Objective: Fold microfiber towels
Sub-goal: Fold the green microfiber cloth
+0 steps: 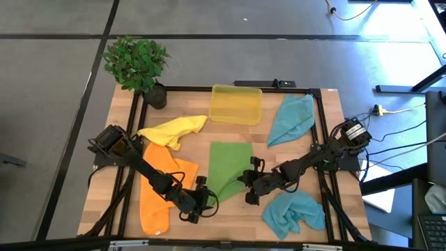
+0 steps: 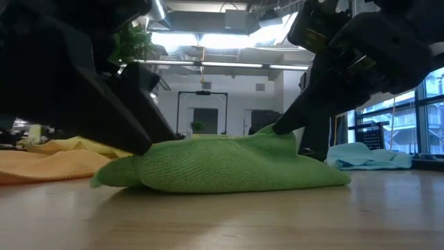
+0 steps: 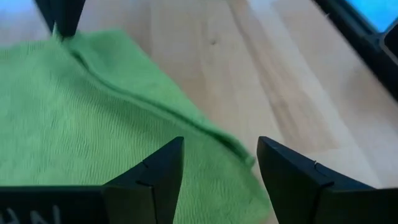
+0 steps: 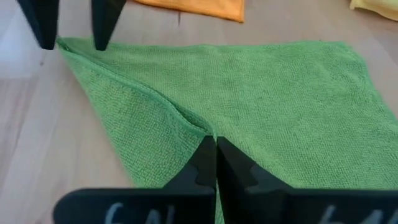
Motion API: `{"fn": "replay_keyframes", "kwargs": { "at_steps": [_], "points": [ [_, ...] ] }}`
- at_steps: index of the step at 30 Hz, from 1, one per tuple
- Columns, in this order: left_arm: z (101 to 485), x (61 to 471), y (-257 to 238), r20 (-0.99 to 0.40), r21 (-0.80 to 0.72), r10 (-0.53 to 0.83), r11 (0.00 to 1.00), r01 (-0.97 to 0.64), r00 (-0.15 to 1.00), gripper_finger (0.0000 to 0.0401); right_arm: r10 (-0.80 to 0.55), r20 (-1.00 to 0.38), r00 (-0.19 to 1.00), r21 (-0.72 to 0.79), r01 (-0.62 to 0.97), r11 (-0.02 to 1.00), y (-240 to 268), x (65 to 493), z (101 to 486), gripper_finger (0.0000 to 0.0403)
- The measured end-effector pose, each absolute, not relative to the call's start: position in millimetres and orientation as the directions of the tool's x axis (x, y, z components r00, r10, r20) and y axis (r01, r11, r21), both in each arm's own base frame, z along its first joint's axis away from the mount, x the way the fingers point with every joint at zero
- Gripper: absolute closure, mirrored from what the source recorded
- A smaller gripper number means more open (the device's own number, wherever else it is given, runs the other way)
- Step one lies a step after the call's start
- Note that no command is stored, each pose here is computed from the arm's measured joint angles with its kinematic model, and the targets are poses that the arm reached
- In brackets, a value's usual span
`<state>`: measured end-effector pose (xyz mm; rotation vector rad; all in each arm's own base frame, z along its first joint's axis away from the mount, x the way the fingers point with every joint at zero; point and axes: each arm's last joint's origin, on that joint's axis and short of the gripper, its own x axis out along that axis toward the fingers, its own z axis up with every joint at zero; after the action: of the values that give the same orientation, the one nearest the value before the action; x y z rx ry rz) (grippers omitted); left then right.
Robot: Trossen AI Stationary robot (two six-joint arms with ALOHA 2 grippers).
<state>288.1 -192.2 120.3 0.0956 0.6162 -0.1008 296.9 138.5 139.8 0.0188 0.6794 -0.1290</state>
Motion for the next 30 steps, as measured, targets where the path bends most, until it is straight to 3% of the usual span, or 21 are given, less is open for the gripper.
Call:
{"fn": "replay_keyframes", "kwargs": {
  "at_steps": [9,15,21,30],
  "points": [
    [127,299,-222,-0.586,0.04,-0.1,0.988,0.152,0.804,0.0205,-0.112,-0.63,0.768,-0.018,0.13,0.991,138,297,140,0.0403],
    [137,298,-225,-0.656,0.097,0.051,0.995,0.017,0.753,0.0205,-0.096,-0.638,0.764,0.0,0.124,0.992,138,297,139,0.0403],
    [136,298,-223,-0.693,-0.026,0.036,0.997,-0.075,0.72,0.0205,-0.094,-0.64,0.763,0.0,0.123,0.992,138,297,139,0.0403],
    [122,295,-222,-0.734,-0.035,0.062,0.991,-0.129,0.677,0.0205,-0.095,-0.64,0.763,0.0,0.123,0.992,138,297,139,0.0403]
  ]
}}
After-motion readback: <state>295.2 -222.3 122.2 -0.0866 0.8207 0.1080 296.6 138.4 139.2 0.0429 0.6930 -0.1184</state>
